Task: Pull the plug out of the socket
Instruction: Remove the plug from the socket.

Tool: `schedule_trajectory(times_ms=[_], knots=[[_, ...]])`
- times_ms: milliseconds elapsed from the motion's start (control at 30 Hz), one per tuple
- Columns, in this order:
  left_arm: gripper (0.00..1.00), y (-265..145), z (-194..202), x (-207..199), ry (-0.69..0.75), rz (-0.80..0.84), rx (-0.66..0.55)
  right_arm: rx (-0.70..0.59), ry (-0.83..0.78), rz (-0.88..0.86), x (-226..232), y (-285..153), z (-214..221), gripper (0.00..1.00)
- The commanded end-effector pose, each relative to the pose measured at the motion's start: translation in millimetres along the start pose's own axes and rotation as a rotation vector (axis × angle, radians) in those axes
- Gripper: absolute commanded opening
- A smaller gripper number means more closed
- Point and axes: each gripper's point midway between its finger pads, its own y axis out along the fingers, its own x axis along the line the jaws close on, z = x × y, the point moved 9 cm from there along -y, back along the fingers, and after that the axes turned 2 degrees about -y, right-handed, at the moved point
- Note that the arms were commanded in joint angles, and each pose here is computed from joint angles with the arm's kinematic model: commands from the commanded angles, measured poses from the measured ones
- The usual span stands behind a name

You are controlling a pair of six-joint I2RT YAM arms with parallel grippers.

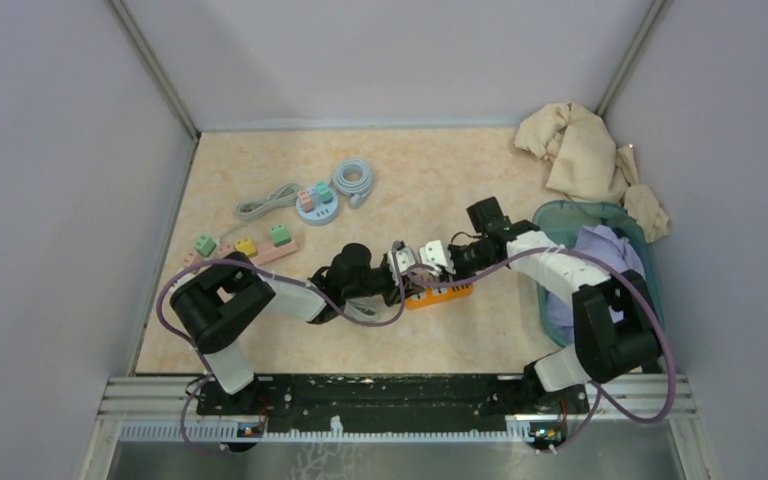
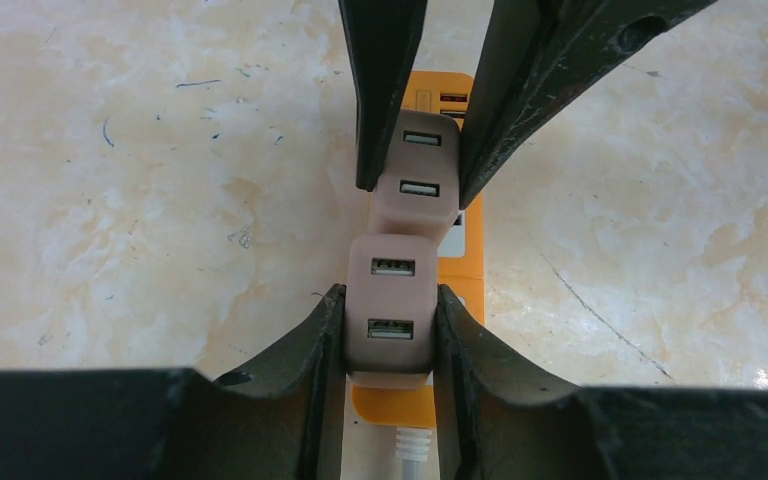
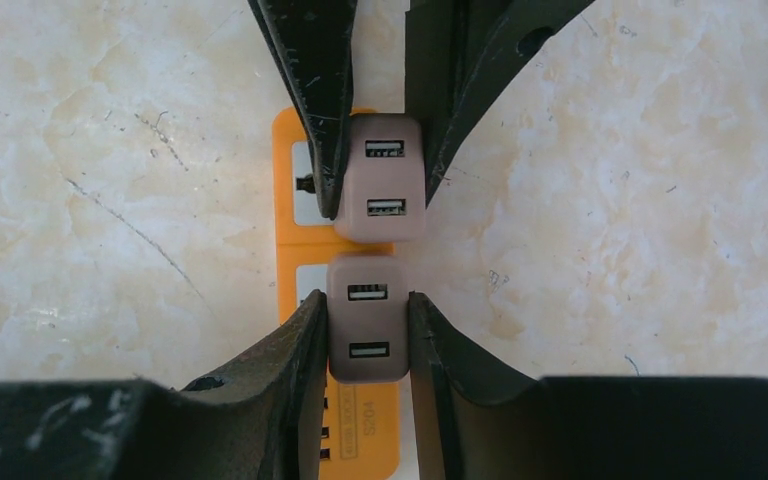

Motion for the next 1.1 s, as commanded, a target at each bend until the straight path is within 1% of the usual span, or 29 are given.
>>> schedule_trajectory(times_ms=[0, 133, 333, 467, 600, 733, 800, 967, 1067], knots=[[0.0, -1, 23, -2, -0.029, 0.002, 0.088, -0.146, 0.022, 0.051, 7, 4, -21, 0.0], [0.0, -3, 26, -3, -0.036, 0.005, 0.1, -0.17, 0.088, 0.107, -5, 3, -25, 0.0], [0.0, -7, 32, -5, -0.049, 0.006, 0.116, -0.182, 0.138, 0.153, -15, -12, -11, 0.0], [0.0, -9, 36, -6, -0.058, -0.001, 0.122, -0.136, 0.079, 0.128, -8, -19, -1, 0.0], [0.0, -9, 36, -6, -0.057, 0.0, 0.125, -0.105, 0.025, 0.064, 10, -15, 3, 0.0], [0.0, -8, 36, -6, -0.054, 0.009, 0.128, -0.099, -0.017, 0.018, 21, -3, -4, 0.0], [0.0, -6, 35, -6, -0.053, 0.016, 0.13, -0.113, -0.01, 0.011, 22, 4, -11, 0.0], [0.0, -5, 34, -6, -0.052, 0.021, 0.134, -0.182, 0.071, 0.075, 0, 8, -27, 0.0], [0.0, -7, 35, -7, -0.059, 0.02, 0.14, -0.193, 0.074, 0.11, -13, 2, -30, 0.0]])
